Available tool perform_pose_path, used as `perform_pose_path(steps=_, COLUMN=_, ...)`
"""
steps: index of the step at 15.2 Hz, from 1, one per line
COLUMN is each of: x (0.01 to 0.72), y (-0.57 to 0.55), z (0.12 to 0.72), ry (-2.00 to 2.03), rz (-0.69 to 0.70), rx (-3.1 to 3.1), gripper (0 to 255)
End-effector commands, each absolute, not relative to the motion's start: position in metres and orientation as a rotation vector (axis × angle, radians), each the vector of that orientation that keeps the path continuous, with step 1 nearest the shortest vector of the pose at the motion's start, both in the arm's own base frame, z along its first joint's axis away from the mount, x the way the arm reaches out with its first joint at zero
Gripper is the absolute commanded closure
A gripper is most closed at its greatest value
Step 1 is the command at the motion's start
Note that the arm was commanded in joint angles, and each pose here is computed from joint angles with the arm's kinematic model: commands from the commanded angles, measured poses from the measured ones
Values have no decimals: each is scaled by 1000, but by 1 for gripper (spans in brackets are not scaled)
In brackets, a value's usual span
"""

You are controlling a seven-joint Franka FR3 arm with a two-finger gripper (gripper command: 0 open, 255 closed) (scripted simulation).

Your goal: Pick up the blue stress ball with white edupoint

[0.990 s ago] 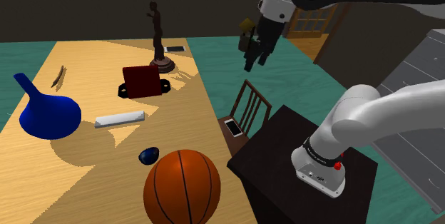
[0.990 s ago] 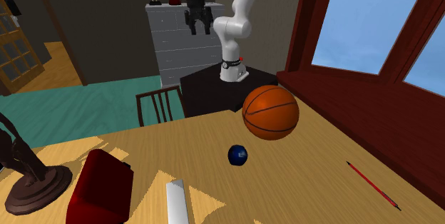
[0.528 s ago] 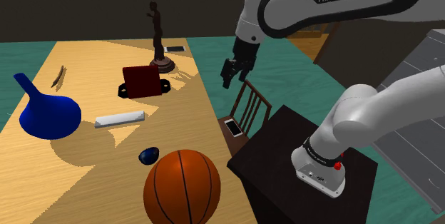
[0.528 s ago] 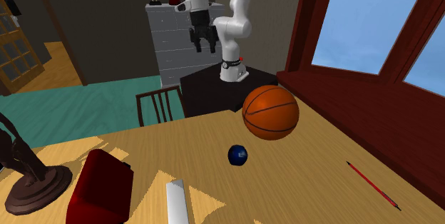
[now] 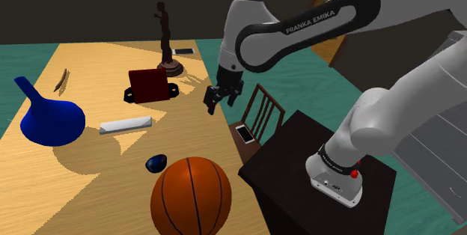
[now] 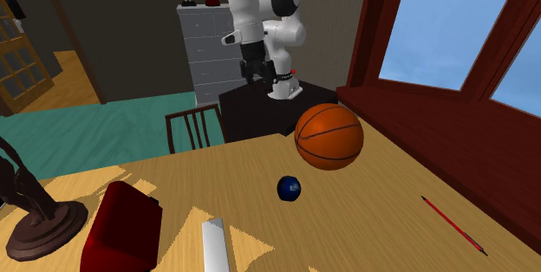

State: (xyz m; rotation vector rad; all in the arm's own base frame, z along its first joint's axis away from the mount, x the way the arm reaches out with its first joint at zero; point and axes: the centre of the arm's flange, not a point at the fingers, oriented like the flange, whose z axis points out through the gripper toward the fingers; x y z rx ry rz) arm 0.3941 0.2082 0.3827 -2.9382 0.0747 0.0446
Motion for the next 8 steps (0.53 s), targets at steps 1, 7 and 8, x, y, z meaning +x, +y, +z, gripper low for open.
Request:
perform_pose_path(steps=1, x=400, y=225, z=367, ry=89, rz=52, rx=-2931, gripper=0)
perform_pose_path(steps=7, x=424, y=280, z=316, ry=128, rz=79, rx=-2912, gripper=0)
perform_pose_path(steps=8, x=428, y=289, z=308, ry=134, rz=83, rx=-2908, gripper=0)
